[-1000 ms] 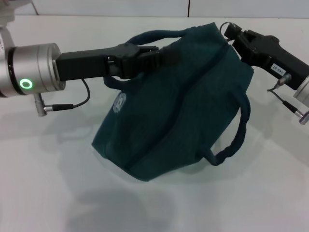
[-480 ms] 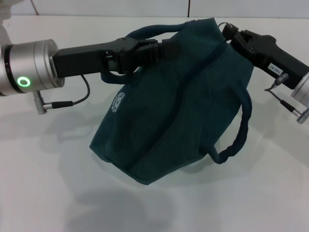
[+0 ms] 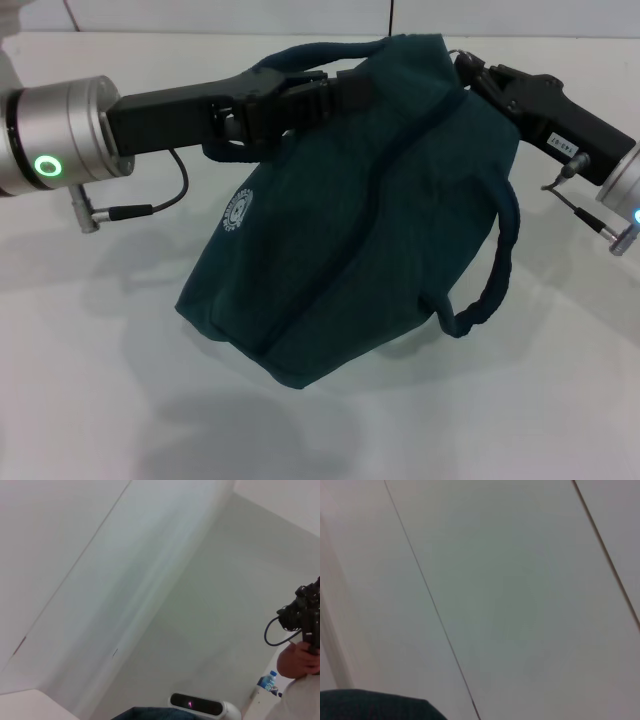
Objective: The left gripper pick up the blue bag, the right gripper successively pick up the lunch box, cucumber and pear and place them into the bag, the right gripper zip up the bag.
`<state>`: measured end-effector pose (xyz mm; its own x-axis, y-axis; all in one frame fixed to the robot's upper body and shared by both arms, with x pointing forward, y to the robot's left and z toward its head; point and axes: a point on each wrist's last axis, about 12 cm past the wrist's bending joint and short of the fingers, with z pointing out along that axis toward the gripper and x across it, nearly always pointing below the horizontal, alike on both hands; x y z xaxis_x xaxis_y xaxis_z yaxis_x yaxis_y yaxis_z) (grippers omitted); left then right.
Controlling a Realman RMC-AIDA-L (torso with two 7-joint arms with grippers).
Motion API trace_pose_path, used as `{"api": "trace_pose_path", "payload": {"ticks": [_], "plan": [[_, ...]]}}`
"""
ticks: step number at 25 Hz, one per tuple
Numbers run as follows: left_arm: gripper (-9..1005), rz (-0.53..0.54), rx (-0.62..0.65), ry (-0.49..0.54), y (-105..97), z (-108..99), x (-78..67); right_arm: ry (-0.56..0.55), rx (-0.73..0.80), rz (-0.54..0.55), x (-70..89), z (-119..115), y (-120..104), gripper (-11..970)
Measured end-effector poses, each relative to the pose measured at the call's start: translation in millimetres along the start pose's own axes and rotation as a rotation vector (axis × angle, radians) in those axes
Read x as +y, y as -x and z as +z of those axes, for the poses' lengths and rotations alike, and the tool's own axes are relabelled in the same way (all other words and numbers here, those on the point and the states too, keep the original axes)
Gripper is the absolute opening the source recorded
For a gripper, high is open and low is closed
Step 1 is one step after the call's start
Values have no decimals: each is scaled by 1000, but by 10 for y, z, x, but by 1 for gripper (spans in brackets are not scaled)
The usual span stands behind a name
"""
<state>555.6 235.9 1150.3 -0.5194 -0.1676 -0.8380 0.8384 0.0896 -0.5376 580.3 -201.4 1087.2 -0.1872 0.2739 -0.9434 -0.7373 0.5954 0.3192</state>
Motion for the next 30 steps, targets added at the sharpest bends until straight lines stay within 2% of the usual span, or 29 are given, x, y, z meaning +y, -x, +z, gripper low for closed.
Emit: {"api": "trace_pose_path", "payload": {"ticks": [8,14,16,25,30], "plan": [[53,0,-20,31,17,18,45,6,-11,24,-2,-30,15,18],[53,-5,-43,69,17,12,86,-15,-36,29,-63,-144,48,223],[53,-10,-45,80,9,23,106,-37,-65,37,-117,-252,85,454],[53,2,-53,96,-86,222,221,-158,-162,69,-344,-857,194,576],[53,-8,-56,138,-102,281,294,-182,-194,75,-358,-1007,192,603]]}}
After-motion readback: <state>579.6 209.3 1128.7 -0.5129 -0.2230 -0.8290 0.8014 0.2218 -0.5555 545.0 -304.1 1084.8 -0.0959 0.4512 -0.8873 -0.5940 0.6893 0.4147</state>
